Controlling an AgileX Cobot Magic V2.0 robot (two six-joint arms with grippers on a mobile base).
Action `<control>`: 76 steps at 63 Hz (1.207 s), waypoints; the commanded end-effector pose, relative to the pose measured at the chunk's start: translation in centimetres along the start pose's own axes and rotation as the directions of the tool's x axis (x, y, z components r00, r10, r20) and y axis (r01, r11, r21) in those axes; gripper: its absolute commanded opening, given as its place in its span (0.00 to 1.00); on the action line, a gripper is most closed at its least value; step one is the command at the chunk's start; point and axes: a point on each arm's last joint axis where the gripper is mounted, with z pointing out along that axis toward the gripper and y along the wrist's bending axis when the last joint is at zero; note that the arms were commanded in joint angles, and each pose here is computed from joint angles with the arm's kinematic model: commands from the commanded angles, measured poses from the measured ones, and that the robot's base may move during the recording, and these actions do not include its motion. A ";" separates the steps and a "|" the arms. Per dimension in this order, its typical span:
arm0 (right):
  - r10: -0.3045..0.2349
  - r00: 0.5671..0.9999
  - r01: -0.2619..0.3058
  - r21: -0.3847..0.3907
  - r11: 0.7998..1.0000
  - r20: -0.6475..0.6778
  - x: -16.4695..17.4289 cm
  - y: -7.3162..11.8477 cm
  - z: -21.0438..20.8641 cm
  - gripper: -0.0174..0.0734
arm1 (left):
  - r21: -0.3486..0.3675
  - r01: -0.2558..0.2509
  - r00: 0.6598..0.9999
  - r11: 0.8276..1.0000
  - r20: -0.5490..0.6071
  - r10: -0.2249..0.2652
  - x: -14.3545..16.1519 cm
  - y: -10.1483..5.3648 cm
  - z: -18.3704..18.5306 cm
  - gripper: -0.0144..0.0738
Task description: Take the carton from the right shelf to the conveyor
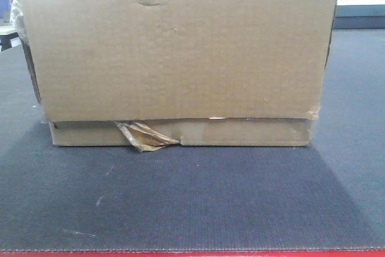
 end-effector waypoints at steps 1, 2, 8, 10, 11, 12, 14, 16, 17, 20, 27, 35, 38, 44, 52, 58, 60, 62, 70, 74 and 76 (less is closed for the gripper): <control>-0.005 1.000 0.005 0.023 1.000 -0.005 1.2 0.0 0.5 0.11 | -0.001 0.003 1.000 1.000 0.030 -0.003 -0.3 0.0 -0.1 0.15; -0.006 1.000 0.007 0.025 1.000 -0.010 1.5 0.0 0.6 0.11 | -0.001 0.003 1.000 1.000 0.030 -0.003 -0.3 0.0 -0.1 0.15; -0.017 1.000 0.018 0.040 0.999 -0.015 3.8 0.0 1.3 0.11 | -0.001 0.003 1.000 1.000 0.030 -0.003 -0.3 0.0 -0.1 0.15; -0.013 1.000 0.013 0.048 0.999 -0.009 4.5 0.0 1.5 0.11 | -0.001 0.003 1.000 1.000 0.030 -0.003 -0.3 0.0 -0.1 0.15; -0.009 1.000 0.009 0.052 0.999 0.001 4.9 -0.1 1.6 0.11 | -0.001 0.003 1.000 1.000 0.030 -0.003 -0.3 0.0 -0.1 0.15; -0.006 1.000 0.006 0.054 0.999 0.004 5.3 -0.1 1.6 0.11 | -0.001 0.003 1.000 1.000 0.030 -0.003 -0.3 0.0 -0.1 0.15; 0.001 1.000 -0.002 0.059 0.998 0.010 6.0 -0.1 1.7 0.11 | -0.001 0.003 1.000 1.000 0.030 -0.003 -0.3 0.0 -0.1 0.15; 0.008 1.000 -0.009 0.063 0.998 0.011 7.1 -0.2 1.7 0.11 | -0.001 0.003 1.000 1.000 0.030 -0.003 -0.3 0.0 -0.1 0.15; 0.010 1.000 -0.011 0.064 0.998 0.013 7.5 -0.2 1.7 0.11 | -0.001 0.003 1.000 1.000 0.030 -0.003 -0.3 0.0 -0.1 0.15; 0.014 1.000 -0.014 0.065 0.998 0.002 8.6 -0.2 1.9 0.11 | -0.001 0.003 1.000 1.000 0.030 -0.003 -0.3 0.0 -0.1 0.15; 0.017 1.000 -0.016 0.074 0.997 -0.011 10.6 -0.4 2.2 0.11 | -0.001 0.003 1.000 1.000 0.030 -0.003 -0.3 0.0 -0.1 0.15; 0.017 1.000 -0.016 0.075 0.997 -0.009 10.8 -0.4 2.2 0.11 | -0.001 0.003 1.000 1.000 0.030 -0.003 -0.3 0.0 -0.1 0.15; 0.017 1.000 -0.016 0.075 0.997 -0.010 10.8 -0.4 2.2 0.11 | -0.001 0.003 1.000 1.000 0.030 -0.003 -0.3 0.0 -0.1 0.15; 0.017 1.000 -0.016 0.075 0.997 -0.010 10.8 -0.4 2.2 0.11 | -0.001 0.003 1.000 1.000 0.030 -0.003 -0.3 0.0 -0.1 0.15; 0.017 1.000 -0.016 0.075 0.997 -0.010 10.8 -0.4 2.2 0.11 | -0.001 0.003 1.000 1.000 0.030 -0.003 -0.3 0.0 -0.1 0.15; 0.017 1.000 -0.016 0.075 0.997 -0.010 10.8 -0.4 2.2 0.11 | -0.001 0.003 1.000 1.000 0.030 -0.003 -0.3 0.0 -0.1 0.15; 0.017 1.000 -0.016 0.075 0.997 -0.010 10.8 -0.4 2.2 0.11 | -0.001 0.003 1.000 1.000 0.030 -0.003 -0.3 0.0 -0.1 0.15; 0.017 1.000 -0.016 0.075 0.997 -0.010 10.8 -0.4 2.2 0.11 | -0.001 0.003 1.000 1.000 0.030 -0.003 -0.3 0.0 -0.1 0.15; 0.017 1.000 -0.016 0.075 0.997 -0.010 10.8 -0.4 2.2 0.11 | -0.001 0.003 1.000 1.000 0.030 -0.003 -0.3 0.0 -0.1 0.15; 0.017 1.000 -0.016 0.075 0.997 -0.010 10.8 -0.4 2.2 0.11 | -0.001 0.003 1.000 1.000 0.030 -0.003 -0.3 0.0 -0.1 0.15; 0.017 1.000 -0.016 0.075 0.997 -0.010 10.8 -0.4 2.2 0.11 | -0.001 0.003 1.000 1.000 0.030 -0.003 -0.3 0.0 -0.1 0.15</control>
